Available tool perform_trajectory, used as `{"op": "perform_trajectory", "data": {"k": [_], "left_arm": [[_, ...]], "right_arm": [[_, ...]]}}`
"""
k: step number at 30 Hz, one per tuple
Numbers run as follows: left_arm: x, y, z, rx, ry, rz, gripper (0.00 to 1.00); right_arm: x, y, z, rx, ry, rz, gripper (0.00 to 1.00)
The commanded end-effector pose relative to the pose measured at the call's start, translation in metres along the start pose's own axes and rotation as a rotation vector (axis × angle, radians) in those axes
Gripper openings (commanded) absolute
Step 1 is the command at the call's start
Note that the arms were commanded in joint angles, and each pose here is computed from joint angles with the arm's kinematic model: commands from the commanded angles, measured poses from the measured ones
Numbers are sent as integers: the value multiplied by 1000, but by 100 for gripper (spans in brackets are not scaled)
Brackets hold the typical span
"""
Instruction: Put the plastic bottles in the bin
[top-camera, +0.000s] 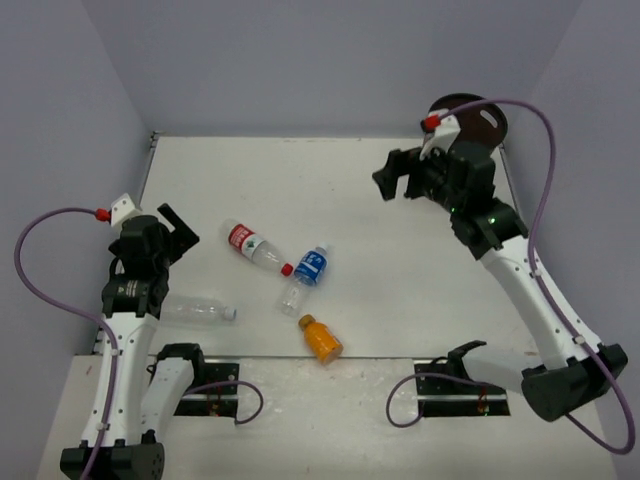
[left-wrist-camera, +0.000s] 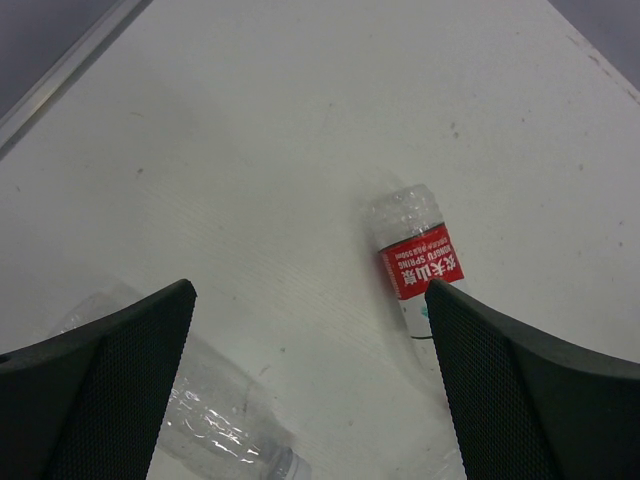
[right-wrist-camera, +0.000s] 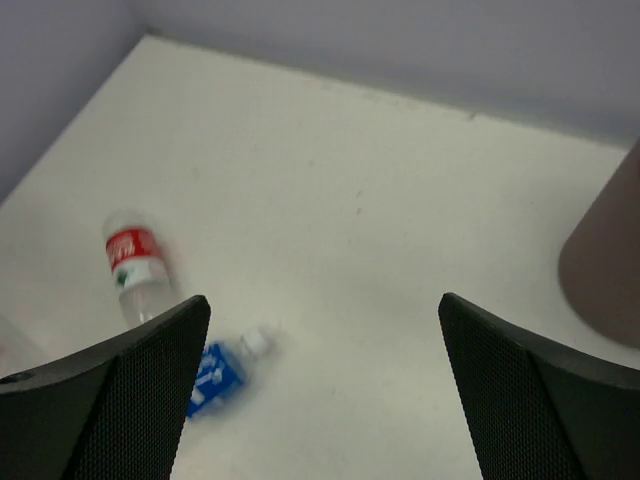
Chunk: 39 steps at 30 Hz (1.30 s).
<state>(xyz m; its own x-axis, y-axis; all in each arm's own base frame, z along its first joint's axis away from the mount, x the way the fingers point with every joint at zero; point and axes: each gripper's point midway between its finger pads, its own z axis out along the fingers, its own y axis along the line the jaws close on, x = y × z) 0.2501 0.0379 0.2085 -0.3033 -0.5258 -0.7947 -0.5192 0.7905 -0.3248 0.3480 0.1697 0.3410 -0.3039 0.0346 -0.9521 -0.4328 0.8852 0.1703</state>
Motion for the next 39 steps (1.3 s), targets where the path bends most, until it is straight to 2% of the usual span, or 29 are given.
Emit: {"op": "perform_trajectory", "data": {"k": [1,3,5,8,13,17,20,23,32,34,37,39], "left_arm": [[10,-10,7,42,39,-11,100],[13,-12,8,53,51,-17,100],[14,-16,8,80,51,-25,100],[17,-16,8,89,53,-22,100],[21,-14,7,90,63,-18,100],[22,-13,4,95,63,-7,100],[21,-11,3,86,59,-8,100],[21,-11,1,90,59,-6,100],[22,-8,4,71,60,-3,100],[22,-7,5,66,60,-3,100],[21,-8,5,66,56,-7,100],[21,-7,5,64,53,-7,100]], "right_arm": [[99,61,-29,-204,217,-35,99],[131,94,-43,-276,281,-23,99],[182,126,-58,-354,385,-26,99],[237,149,-73,-355,525,-33,99],[302,194,-86,-390,660,-110,99],[324,227,-82,-446,681,-133,99],[328,236,-72,-410,665,-121,99],[344,224,-57,-295,673,-151,99],[379,218,-44,-196,738,-162,97],[379,217,-44,-187,731,-159,93],[377,216,-44,-186,728,-175,74],[375,215,-44,-180,722,-171,54]]}}
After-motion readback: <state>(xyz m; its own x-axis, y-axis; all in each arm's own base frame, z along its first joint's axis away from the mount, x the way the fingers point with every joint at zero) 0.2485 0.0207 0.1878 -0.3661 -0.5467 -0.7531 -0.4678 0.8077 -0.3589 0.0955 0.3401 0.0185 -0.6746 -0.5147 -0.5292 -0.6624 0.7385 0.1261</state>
